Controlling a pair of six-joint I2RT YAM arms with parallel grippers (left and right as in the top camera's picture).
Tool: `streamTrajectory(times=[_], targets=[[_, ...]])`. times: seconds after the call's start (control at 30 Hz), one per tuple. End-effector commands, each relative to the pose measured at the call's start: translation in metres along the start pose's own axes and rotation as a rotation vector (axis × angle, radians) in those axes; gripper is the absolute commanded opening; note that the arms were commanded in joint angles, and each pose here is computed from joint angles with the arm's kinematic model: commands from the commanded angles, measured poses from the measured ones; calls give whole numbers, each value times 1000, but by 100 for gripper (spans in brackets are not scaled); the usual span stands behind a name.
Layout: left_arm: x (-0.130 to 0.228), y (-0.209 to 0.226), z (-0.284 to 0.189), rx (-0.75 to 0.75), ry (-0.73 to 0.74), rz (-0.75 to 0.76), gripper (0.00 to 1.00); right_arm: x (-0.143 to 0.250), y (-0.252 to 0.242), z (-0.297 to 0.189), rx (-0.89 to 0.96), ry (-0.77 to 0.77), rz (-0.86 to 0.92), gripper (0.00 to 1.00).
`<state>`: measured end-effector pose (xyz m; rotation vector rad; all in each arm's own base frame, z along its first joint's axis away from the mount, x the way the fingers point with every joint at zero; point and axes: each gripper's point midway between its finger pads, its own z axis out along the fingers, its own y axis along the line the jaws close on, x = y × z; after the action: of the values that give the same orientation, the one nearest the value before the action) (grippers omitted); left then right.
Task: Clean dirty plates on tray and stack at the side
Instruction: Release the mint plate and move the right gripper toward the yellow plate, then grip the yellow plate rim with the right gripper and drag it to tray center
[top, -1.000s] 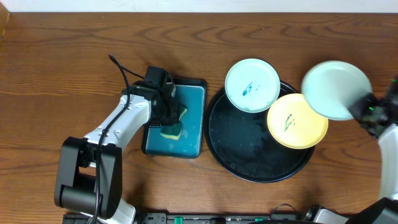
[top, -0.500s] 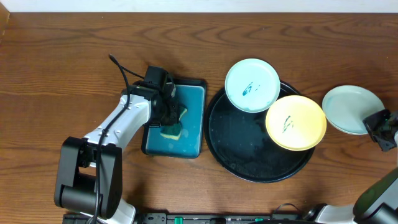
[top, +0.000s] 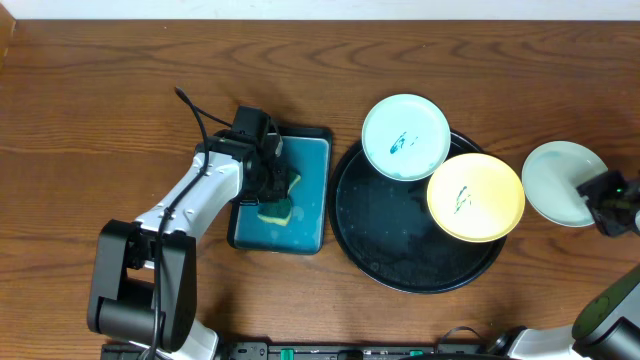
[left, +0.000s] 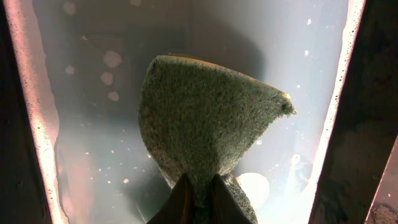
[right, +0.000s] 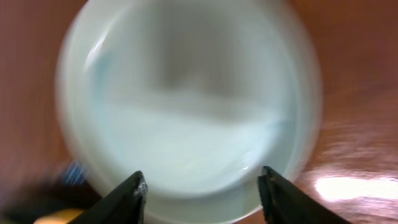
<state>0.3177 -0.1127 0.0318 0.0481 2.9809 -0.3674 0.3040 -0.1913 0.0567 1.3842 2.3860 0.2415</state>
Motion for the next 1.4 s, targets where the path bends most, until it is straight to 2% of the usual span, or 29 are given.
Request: streamTrajectory(times=[0.0, 0.1, 0.3, 0.43, 0.63, 0.8, 1.13, 1.27, 1.3, 1.37], targets=[[3, 4, 1, -9, 11, 2, 8, 48, 63, -7, -344, 190, -251, 61], [3, 4, 1, -9, 11, 2, 8, 76, 63, -7, -318, 277, -339, 62], [3, 4, 1, -9, 11, 2, 7, 101, 49, 0, -142, 334, -432, 58], [3, 4, 1, -9, 11, 2, 7, 105, 49, 5, -68, 319, -489, 53], [3, 4, 1, -9, 11, 2, 7, 105, 44, 8, 33, 289, -511, 50], [3, 4, 1, -9, 11, 2, 7, 102, 47, 10, 31, 271, -520, 37], [3, 4, 1, -9, 11, 2, 7, 107, 42, 18, 32, 266, -502, 36], [3, 4, 1, -9, 11, 2, 7, 109, 39, 25, 26, 255, -497, 19], [3, 4, 1, -9, 11, 2, 8, 108, 40, 25, 24, 249, -498, 7], [3, 4, 1, -9, 11, 2, 7, 108, 42, 25, 10, 249, -498, 1]])
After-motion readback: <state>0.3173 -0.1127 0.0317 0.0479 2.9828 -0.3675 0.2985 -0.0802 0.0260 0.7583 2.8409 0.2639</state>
